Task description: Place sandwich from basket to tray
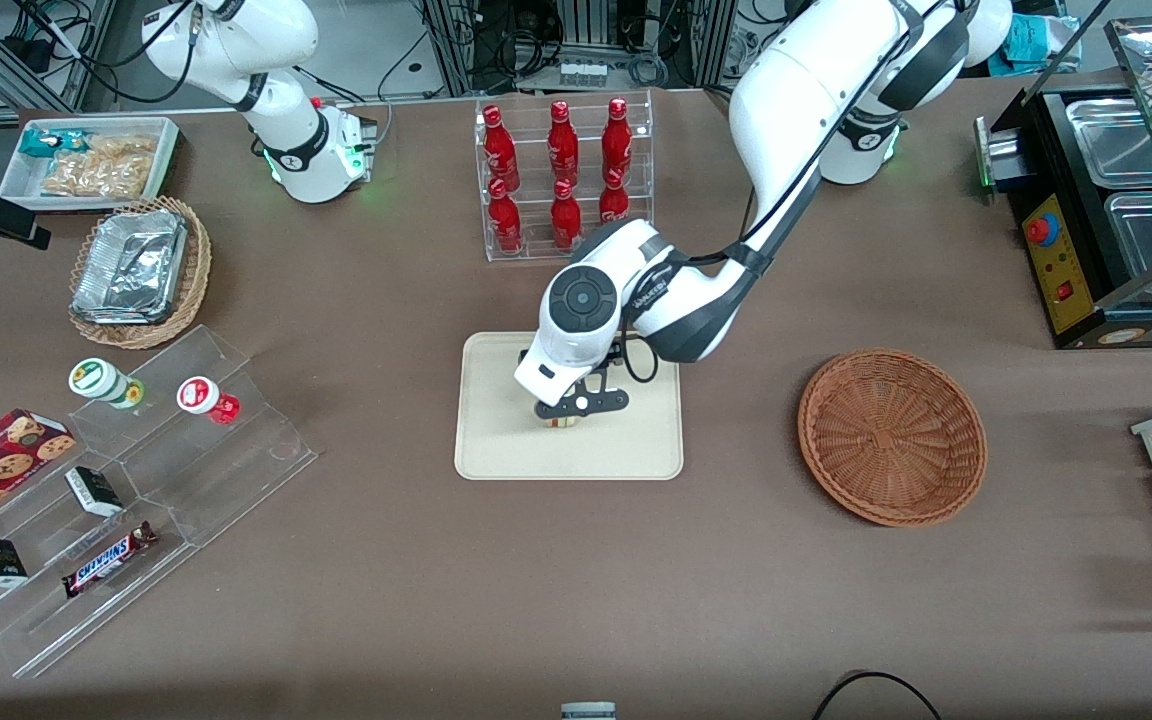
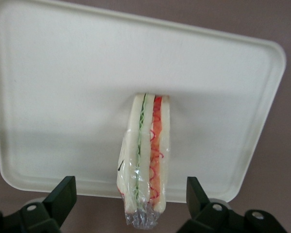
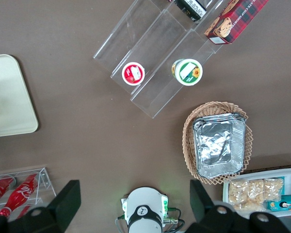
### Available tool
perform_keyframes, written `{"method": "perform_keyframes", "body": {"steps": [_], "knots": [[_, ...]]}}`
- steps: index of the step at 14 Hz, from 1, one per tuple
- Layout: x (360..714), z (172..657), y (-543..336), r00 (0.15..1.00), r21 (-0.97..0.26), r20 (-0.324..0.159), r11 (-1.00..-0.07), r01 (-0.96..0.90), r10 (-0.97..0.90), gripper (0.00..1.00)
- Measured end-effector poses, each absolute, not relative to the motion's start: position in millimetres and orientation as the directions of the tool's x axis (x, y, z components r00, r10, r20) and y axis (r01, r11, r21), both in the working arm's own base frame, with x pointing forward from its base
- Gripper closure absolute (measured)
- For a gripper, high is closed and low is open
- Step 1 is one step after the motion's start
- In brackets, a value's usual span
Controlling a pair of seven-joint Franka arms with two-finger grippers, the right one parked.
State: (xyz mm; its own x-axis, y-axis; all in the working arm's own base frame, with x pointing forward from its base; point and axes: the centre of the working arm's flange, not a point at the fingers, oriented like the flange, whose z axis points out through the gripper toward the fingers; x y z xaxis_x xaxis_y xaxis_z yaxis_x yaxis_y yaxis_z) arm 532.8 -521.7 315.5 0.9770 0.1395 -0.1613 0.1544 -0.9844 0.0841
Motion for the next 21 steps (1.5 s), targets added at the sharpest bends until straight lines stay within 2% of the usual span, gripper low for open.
{"method": "perform_keyframes", "body": {"steps": [5,10,12,16,21], "knots": [[584,403,-464,0.964,0.087,-0.135,-0.967,0.240,0.227,0.00],[615,499,-347,0.923,0.021,-0.138,-0.931,0.364,0.358,0.00],[622,533,-279,0.917,-0.013,-0.158,-0.929,0.369,0.367,0.00],[629,575,-122,0.936,0.006,-0.247,-0.966,0.258,0.249,0.00],[619,593,36,0.954,0.062,-0.280,-0.990,0.127,0.105,0.00]]}}
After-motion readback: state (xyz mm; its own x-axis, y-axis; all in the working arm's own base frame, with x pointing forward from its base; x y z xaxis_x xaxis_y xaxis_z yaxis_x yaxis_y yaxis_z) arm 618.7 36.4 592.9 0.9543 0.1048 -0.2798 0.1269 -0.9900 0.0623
